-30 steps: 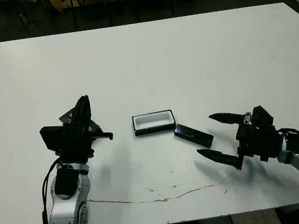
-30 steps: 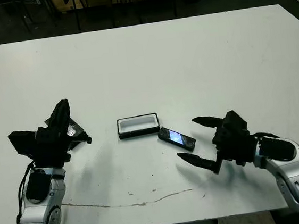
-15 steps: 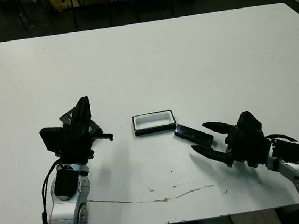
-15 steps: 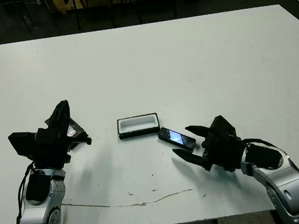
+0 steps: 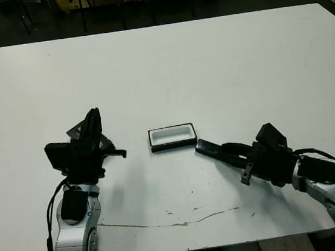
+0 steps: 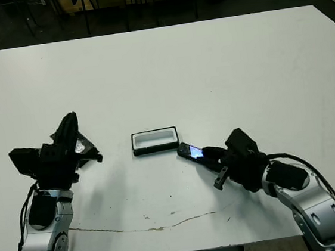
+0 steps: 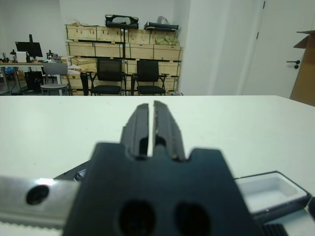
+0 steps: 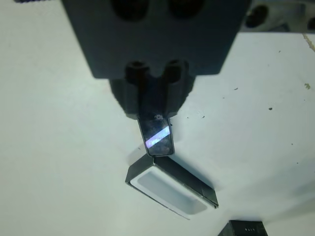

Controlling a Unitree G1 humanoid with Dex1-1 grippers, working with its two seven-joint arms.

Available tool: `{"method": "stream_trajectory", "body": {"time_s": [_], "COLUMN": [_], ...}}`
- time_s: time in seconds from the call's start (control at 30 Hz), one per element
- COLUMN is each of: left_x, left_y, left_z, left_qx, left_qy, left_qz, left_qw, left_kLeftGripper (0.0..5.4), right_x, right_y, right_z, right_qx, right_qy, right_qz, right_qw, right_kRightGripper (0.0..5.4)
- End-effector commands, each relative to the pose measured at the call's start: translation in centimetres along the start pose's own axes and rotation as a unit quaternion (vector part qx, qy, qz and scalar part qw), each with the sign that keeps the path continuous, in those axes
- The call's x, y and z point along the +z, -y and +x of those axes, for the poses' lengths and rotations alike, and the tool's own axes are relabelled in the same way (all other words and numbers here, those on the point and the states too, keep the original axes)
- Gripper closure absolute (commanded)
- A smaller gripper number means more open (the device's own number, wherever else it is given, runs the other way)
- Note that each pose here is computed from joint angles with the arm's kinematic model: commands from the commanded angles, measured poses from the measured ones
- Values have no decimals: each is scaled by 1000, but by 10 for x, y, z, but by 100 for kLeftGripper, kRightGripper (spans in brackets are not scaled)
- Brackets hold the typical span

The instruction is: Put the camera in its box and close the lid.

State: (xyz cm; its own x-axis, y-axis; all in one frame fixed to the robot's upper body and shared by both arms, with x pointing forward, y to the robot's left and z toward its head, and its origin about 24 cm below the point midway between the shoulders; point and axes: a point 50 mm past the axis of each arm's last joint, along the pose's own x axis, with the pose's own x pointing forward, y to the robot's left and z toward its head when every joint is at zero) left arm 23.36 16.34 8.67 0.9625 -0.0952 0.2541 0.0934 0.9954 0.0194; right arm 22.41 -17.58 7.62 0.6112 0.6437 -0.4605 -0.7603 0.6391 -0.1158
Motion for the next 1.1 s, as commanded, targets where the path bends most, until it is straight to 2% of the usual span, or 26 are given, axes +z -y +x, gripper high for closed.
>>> {"method": "stream_trajectory", "body": {"time_s": [0.03,0.17,0.3,0.37,0.47,0.63,0.8,0.93,1.1], "left_x": [-4,-4,-4,-4,-4,-4,-4,-5,-4], "left_y": [-2,-2,-2,-2,-2,-3,-3,-3,-2], "left_z": [-4,-4,-4,-4,-4,-4,-4,-4,-3], "left_qx": [3,1,1,2,3,2,1,0,1], "left_qy": [-16,-16,-16,-15,-14,-16,-19,-17,-16], "left_qz": [0,1,1,5,6,4,-2,0,2], "left_qw": [1000,1000,1000,1000,1000,1000,1000,1000,1000], "left_kLeftGripper": [540,540,540,540,540,540,540,540,540], "right_x": [-7,-6,-7,-7,-4,15,31,42,51], "right_y": [4,5,6,7,10,24,42,51,53], "right_z": [-1,-2,-2,-3,-5,-17,-30,-34,-28], "right_qx": [4,4,1,2,9,13,-35,-66,-56], "right_qy": [-40,-64,-72,-64,-34,-4,41,80,77], "right_qz": [6,-14,-5,-4,0,-45,-59,-42,-33], "right_qw": [999,998,997,998,999,999,997,994,995], "right_kRightGripper": [455,468,509,515,490,409,322,251,166]}}
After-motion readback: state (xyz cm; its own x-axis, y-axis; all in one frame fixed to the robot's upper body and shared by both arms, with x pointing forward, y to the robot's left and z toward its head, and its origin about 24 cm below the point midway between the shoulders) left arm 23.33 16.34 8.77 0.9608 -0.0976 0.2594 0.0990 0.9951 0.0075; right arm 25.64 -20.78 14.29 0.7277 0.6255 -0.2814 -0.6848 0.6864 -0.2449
